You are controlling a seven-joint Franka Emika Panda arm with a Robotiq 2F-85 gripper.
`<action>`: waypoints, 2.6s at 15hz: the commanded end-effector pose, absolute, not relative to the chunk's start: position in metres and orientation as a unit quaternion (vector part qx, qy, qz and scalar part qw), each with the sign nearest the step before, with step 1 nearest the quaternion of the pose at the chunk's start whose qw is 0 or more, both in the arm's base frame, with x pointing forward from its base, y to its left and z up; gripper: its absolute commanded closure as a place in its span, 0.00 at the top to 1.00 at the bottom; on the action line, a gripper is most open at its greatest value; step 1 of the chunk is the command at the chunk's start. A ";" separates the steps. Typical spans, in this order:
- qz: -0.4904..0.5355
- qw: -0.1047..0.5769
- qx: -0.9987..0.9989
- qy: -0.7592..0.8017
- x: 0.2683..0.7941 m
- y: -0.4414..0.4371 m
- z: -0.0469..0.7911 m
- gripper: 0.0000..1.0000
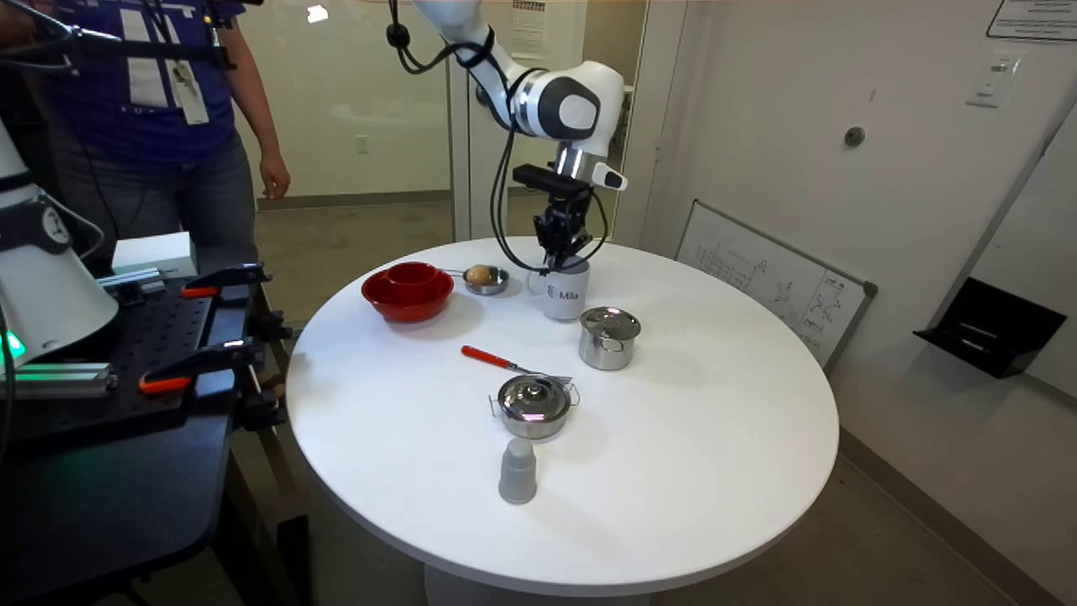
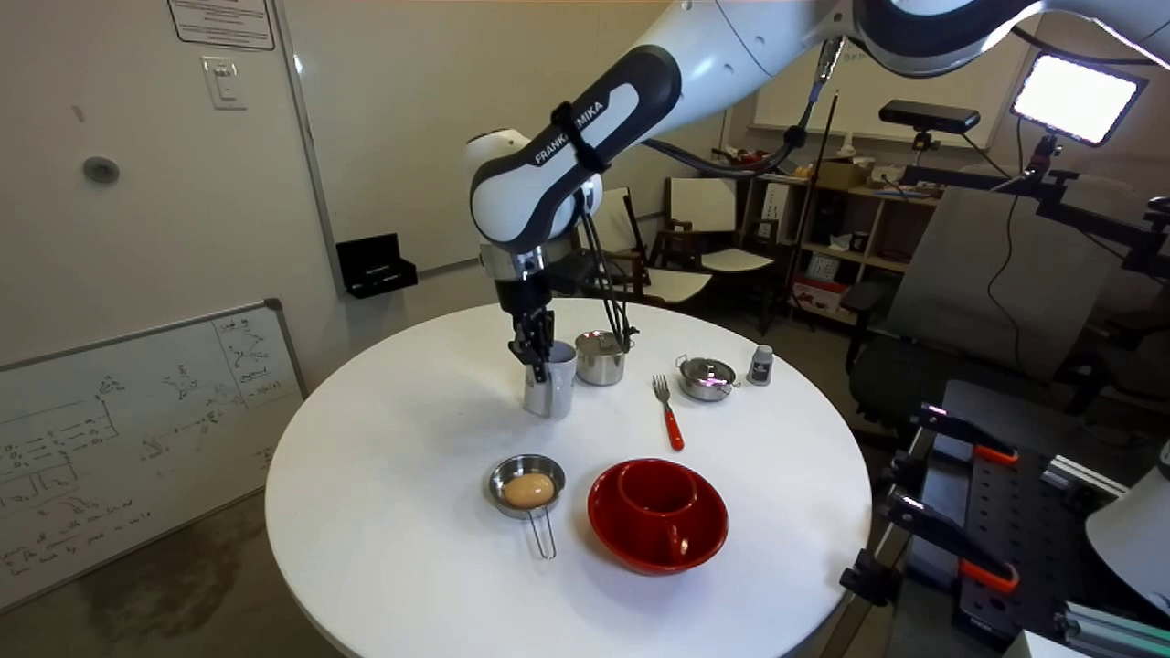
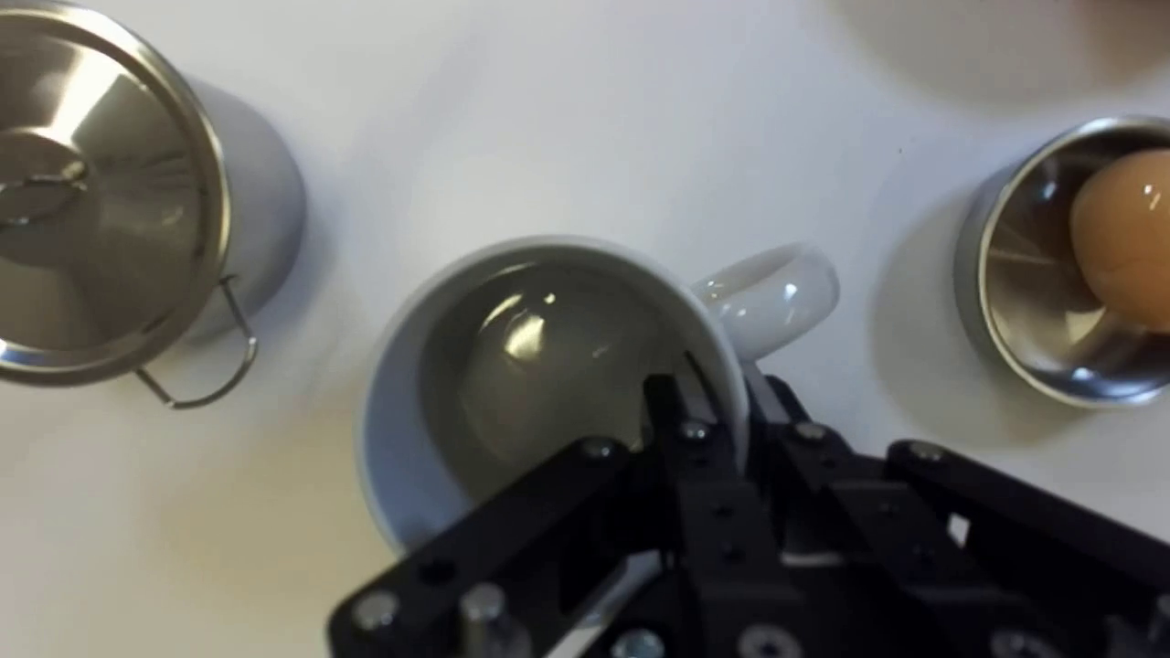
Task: Move the white mug to the right
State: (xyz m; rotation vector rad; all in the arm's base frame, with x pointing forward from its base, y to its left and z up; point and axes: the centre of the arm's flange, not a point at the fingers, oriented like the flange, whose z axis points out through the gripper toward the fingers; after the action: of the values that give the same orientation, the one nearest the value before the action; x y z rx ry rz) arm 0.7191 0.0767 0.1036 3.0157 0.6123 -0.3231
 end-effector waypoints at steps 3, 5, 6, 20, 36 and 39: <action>-0.076 0.027 0.993 0.087 0.698 0.071 0.176 0.08; -0.092 0.006 0.994 0.057 0.690 0.074 0.181 0.08; -0.100 -0.005 0.994 0.041 0.686 0.076 0.181 0.08; -0.126 -0.045 0.952 -0.276 0.593 0.030 0.132 0.07; -0.090 -0.023 0.936 -0.338 0.597 -0.002 0.110 0.07; -0.085 -0.030 0.941 -0.325 0.608 0.005 0.110 0.07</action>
State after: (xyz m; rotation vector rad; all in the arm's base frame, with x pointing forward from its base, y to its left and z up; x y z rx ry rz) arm 0.5938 -0.0033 0.1077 2.9763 -1.0632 -0.3113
